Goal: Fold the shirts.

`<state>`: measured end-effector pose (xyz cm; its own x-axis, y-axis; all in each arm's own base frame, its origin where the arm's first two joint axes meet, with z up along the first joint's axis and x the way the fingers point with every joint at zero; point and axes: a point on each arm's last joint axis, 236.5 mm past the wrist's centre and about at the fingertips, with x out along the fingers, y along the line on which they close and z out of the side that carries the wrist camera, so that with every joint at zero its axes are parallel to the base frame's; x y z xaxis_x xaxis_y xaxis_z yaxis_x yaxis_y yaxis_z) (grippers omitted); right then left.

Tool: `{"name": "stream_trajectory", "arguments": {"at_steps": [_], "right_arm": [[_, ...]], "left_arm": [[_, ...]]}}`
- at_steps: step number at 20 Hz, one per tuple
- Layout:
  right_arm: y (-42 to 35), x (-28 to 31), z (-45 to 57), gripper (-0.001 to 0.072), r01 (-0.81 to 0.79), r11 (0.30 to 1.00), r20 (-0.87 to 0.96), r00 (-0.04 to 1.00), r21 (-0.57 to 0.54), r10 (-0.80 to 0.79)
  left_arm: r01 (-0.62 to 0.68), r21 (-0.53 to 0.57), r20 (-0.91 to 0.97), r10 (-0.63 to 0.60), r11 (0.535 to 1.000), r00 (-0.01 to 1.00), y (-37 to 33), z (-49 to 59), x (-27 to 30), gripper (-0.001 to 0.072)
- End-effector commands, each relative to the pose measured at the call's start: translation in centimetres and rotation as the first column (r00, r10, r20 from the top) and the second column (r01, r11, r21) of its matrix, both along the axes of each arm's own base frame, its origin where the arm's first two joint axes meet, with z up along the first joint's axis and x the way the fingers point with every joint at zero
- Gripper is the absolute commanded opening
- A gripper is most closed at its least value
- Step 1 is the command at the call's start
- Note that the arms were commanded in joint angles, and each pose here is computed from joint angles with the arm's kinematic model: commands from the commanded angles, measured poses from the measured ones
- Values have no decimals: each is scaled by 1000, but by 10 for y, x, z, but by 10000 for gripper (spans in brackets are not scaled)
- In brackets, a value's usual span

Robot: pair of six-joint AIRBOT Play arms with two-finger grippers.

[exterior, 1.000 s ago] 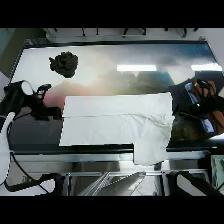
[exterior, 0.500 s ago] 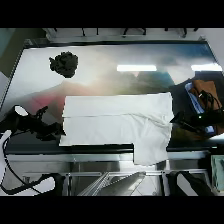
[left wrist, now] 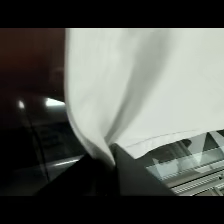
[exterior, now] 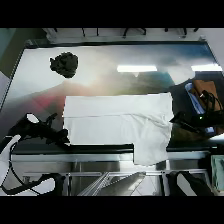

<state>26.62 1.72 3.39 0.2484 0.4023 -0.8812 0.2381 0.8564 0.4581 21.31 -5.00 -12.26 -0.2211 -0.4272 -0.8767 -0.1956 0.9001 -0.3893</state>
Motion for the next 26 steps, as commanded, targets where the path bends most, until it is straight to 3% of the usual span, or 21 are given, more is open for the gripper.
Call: {"name": "stream_trajectory", "arguments": {"at_steps": [1,4,12,17,19,26], "right_arm": [[0,0,1,701,-11,1000,6,1000,-3,11],[-11,-22,-15,701,-63,996,-78,995,-62,59],[15,-87,-98,701,-60,998,-265,962,30,66],[42,-96,-118,697,11,992,-268,963,128,24],[46,-97,-121,619,71,989,-303,953,128,-29],[88,-102,-133,620,51,990,-324,946,132,-5]], "left_arm": [[42,42,50,-44,998,998,-2,-3,4,17],[58,87,144,-70,995,987,6,19,12,16],[14,150,438,-80,989,895,15,118,57,16],[26,137,411,-81,990,908,11,130,44,16],[30,134,404,-82,991,911,10,130,42,16],[34,132,397,-84,991,914,10,130,40,16]]}}
